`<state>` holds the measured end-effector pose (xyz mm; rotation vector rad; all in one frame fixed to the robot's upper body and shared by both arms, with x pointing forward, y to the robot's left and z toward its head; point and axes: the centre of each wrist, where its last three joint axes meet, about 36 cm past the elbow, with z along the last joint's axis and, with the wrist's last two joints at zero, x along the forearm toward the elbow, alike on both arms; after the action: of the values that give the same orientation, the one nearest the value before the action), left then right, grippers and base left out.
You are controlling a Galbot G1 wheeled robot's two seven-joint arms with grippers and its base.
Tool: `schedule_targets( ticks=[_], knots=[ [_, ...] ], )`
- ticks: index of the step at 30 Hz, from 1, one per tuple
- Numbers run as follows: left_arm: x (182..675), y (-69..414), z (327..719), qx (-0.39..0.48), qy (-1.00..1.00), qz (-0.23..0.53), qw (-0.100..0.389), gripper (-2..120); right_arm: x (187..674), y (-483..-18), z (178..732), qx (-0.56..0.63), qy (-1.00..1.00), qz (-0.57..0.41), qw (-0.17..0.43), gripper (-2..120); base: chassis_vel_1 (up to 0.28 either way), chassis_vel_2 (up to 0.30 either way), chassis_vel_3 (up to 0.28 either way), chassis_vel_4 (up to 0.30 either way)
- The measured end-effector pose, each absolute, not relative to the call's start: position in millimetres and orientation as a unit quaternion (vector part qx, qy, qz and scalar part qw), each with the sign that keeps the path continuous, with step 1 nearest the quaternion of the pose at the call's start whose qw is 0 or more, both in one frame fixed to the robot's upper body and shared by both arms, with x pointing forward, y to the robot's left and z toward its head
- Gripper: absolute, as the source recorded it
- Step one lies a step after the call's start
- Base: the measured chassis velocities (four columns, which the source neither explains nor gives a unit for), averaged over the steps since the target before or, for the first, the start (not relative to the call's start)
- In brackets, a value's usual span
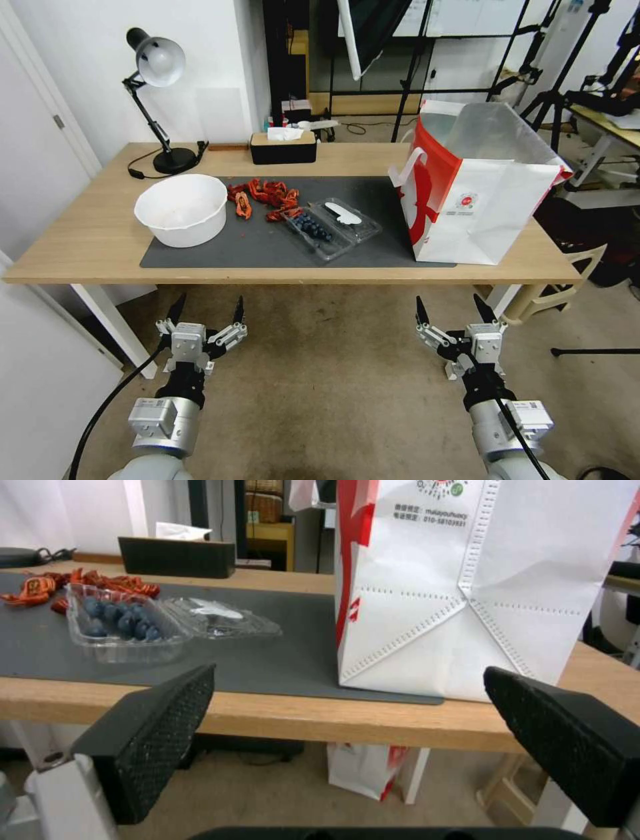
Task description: Close the takeout container lid, then place the container into the takeout bag.
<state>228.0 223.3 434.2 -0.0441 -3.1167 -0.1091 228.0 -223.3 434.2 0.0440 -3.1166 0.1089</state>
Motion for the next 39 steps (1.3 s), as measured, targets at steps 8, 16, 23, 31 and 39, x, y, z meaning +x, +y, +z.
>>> schedule_targets(
  ticks=[8, 16, 23, 31, 39],
  knots=[
    [228.0, 223.3, 434.2, -0.014, -0.999, -0.035, 0.011, 100, 228.0, -223.3, 434.2, 0.014, -0.999, 0.035, 0.011, 100, 0.0, 0.0, 0.0, 0.0],
    [228.0, 223.3, 434.2, -0.014, -0.999, -0.035, 0.011, 100, 228.0, -223.3, 434.2, 0.014, -0.999, 0.035, 0.011, 100, 0.0, 0.0, 0.0, 0.0],
    [225.6, 188.7, 438.7, 0.031, -0.997, 0.041, 0.049, 100, 232.8, -174.6, 400.4, 0.107, -0.99, 0.01, 0.087, 100, 0.0, 0.0, 0.0, 0.0],
    [225.3, 164.5, 446.1, 0.053, -0.992, 0.101, 0.057, 100, 235.1, -165.4, 398.0, 0.122, -0.988, 0.005, 0.089, 100, 0.0, 0.0, 0.0, 0.0],
    [226.4, 167.4, 450.0, 0.05, -0.993, 0.101, 0.034, 100, 236.5, -165.7, 400.3, 0.121, -0.989, 0.004, 0.083, 100, 0.0, 0.0, 0.0, 0.0]
  ],
)
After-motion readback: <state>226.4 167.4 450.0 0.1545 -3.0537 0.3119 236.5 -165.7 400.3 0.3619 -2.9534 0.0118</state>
